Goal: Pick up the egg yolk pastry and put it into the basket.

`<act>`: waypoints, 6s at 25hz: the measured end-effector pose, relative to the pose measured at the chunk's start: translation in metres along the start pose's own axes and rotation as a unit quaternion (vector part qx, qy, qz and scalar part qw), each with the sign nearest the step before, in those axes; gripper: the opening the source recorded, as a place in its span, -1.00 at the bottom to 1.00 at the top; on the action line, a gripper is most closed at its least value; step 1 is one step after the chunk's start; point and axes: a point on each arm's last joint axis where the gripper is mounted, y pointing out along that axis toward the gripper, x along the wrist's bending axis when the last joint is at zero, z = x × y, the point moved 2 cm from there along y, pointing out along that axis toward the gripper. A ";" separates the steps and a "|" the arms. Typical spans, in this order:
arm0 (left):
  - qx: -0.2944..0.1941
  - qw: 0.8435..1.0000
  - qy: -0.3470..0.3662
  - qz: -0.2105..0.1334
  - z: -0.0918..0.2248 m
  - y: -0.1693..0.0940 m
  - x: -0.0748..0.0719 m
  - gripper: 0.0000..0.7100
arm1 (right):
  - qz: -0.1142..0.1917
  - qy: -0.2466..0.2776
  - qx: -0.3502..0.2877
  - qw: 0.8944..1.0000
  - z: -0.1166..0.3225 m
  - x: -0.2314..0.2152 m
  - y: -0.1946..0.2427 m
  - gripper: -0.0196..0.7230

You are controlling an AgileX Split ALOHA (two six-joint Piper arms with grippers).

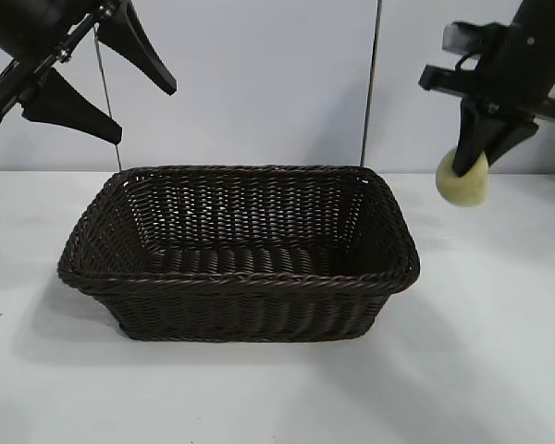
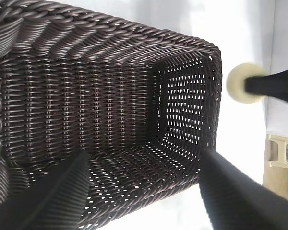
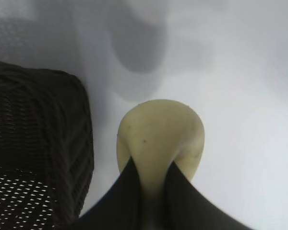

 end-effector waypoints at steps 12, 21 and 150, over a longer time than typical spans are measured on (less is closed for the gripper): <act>0.000 1.000 0.001 -0.001 0.000 0.000 0.000 0.35 | -0.097 0.019 -0.006 0.995 -0.001 0.022 -0.003 -0.77; 0.000 1.000 0.001 -0.001 0.000 0.000 0.000 0.35 | -0.133 0.000 -0.004 0.991 0.000 0.041 -0.002 -0.77; 0.012 1.000 0.003 0.001 0.003 0.000 0.000 0.35 | -0.094 -0.027 0.043 0.994 0.032 0.034 0.016 0.41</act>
